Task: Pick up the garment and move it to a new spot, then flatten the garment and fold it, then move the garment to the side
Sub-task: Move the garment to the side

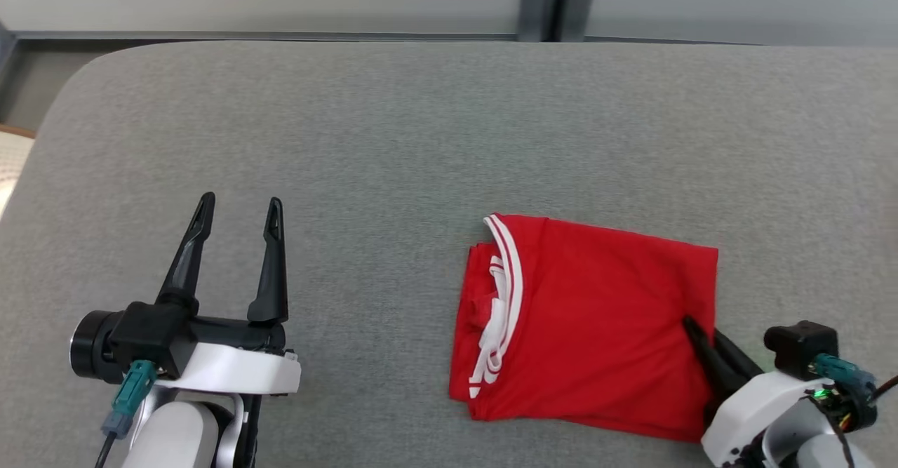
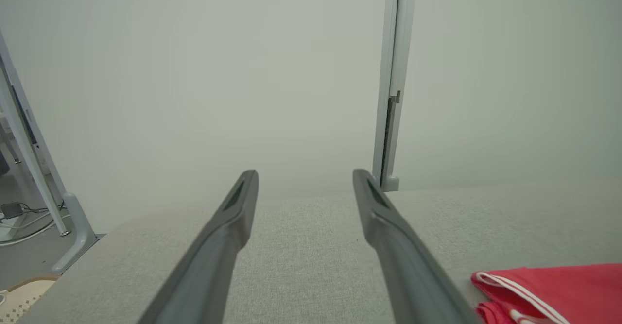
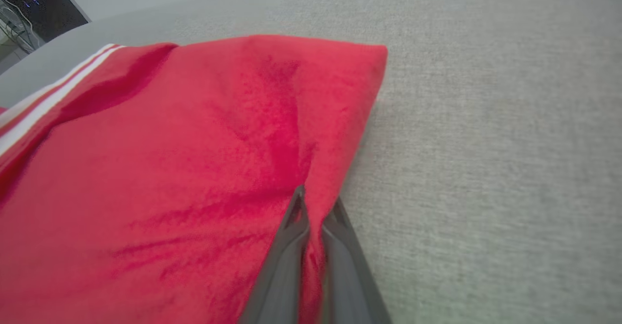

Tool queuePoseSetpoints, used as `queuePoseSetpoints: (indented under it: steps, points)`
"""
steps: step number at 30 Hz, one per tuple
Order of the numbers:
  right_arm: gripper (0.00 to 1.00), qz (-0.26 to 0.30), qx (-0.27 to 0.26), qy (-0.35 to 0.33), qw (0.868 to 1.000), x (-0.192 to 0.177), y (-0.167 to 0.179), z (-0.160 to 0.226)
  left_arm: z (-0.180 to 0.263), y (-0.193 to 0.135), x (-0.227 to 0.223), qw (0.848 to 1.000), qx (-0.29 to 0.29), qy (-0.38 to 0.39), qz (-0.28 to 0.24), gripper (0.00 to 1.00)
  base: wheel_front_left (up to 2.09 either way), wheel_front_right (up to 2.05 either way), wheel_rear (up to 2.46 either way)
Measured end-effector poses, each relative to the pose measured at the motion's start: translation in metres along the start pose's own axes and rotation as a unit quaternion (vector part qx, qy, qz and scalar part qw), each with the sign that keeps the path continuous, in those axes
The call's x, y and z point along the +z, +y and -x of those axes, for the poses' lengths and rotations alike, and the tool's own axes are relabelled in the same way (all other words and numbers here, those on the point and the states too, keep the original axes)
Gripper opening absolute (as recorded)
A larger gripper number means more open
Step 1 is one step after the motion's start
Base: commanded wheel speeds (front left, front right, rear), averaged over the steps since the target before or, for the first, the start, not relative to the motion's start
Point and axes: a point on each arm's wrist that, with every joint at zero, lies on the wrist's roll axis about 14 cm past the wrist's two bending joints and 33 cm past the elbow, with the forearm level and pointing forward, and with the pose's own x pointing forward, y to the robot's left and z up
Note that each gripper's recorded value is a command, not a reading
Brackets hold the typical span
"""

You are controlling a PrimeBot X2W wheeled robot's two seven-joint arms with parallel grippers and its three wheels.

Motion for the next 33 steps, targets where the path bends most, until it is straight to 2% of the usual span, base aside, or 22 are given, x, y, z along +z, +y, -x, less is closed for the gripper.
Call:
queuePoseSetpoints:
  steps: [6,9,15,17,21,25,28,32,33]
  points:
    - [0.00,0.017,-0.084,-0.017,0.996,0.011,-0.063,0.042,-0.022,-0.048,-0.004,0.997,-0.067,-0.004,0.023,1.00,0.00,0.00,0.00]
    - [0.00,0.042,-0.131,-0.025,0.990,0.027,-0.101,0.069,-0.032,-0.072,-0.010,0.995,-0.100,0.001,0.032,1.00,0.00,0.00,0.00]
    - [0.00,0.097,-0.226,-0.062,0.967,0.084,-0.176,0.119,-0.056,-0.118,-0.015,0.985,-0.168,-0.002,0.040,1.00,0.00,0.00,0.00]
    - [0.00,0.114,-0.264,-0.088,0.954,0.119,-0.209,0.133,-0.068,-0.132,-0.022,0.981,-0.189,-0.001,0.041,1.00,0.00,0.00,0.00]
    - [0.00,0.105,-0.292,-0.099,0.945,0.135,-0.237,0.136,-0.078,-0.137,-0.035,0.979,-0.201,0.007,0.039,1.00,0.00,0.00,0.00]
    - [0.00,0.088,-0.357,-0.089,0.926,0.141,-0.288,0.152,-0.089,-0.141,-0.050,0.977,-0.209,0.015,0.038,1.00,0.00,0.00,0.00]
    - [0.00,0.067,-0.385,-0.077,0.917,0.130,-0.313,0.151,-0.094,-0.138,-0.063,0.977,-0.210,0.023,0.033,1.00,0.00,0.00,0.00]
    - [0.00,0.044,-0.403,-0.055,0.913,0.110,-0.332,0.137,-0.100,-0.128,-0.082,0.978,-0.205,0.039,0.020,1.00,0.00,0.00,0.00]
    - [0.05,0.038,-0.407,-0.052,0.911,0.105,-0.337,0.132,-0.103,-0.126,-0.086,0.978,-0.204,0.040,0.019,1.00,0.00,0.00,0.00]
